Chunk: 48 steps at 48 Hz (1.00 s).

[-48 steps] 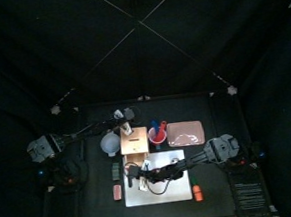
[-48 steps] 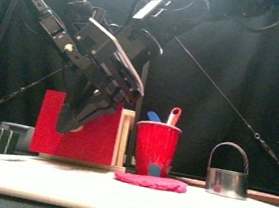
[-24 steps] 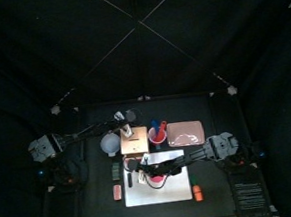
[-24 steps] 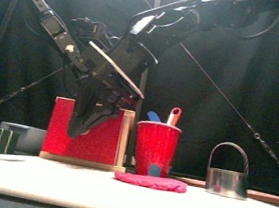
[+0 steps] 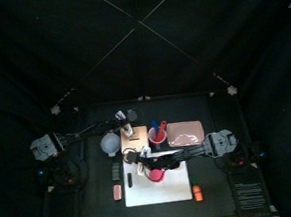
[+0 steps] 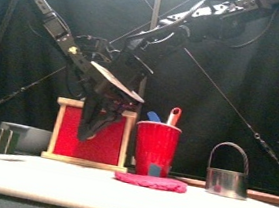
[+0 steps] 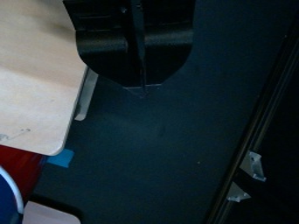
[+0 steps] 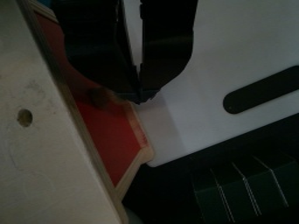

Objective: Get the cutter from the drawer then cut the dough then place the extra dough in the bowl
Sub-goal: Shut the drawer

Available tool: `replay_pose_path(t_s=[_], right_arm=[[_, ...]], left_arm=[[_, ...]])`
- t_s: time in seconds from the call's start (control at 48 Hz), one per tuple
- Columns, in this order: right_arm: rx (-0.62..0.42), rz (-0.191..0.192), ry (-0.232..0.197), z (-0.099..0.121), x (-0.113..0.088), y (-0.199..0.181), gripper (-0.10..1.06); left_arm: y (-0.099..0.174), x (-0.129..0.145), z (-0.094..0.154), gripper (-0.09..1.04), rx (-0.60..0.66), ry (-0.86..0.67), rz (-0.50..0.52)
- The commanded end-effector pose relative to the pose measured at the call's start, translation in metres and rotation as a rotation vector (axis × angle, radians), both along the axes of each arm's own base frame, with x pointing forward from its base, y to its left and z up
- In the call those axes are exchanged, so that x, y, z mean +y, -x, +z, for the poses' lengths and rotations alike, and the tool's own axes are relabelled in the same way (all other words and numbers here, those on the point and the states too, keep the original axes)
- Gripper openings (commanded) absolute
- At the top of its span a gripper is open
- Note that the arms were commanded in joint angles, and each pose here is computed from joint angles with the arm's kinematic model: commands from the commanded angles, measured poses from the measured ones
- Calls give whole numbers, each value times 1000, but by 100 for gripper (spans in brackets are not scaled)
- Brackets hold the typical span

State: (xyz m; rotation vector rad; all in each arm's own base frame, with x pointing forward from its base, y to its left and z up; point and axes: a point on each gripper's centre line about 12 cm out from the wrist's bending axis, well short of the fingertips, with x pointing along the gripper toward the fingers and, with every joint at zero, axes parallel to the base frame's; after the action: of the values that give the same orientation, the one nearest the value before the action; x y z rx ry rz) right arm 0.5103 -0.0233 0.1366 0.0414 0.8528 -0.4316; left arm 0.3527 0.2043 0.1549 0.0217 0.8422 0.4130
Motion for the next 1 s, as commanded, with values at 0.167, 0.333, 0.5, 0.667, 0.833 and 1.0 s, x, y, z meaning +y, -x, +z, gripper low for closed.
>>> replay_pose_path(t_s=[0.167,0.333,0.5,0.667,0.833,1.0], right_arm=[[-41,-35,23,19,-25,-2,38],[-31,-49,30,16,-34,1,38],[-30,-62,30,16,-42,2,38],[-34,-66,35,17,-47,2,38],[-40,-66,37,15,-51,0,38],[-43,-67,33,13,-54,-2,38]], left_arm=[[-13,7,10,33,-28,-26,-8],[-11,8,8,33,-21,-21,-2],[-10,10,8,32,-17,-22,1],[-9,12,7,32,-17,-20,8],[-9,12,7,32,-17,-20,8],[-9,13,6,32,-14,-19,10]])
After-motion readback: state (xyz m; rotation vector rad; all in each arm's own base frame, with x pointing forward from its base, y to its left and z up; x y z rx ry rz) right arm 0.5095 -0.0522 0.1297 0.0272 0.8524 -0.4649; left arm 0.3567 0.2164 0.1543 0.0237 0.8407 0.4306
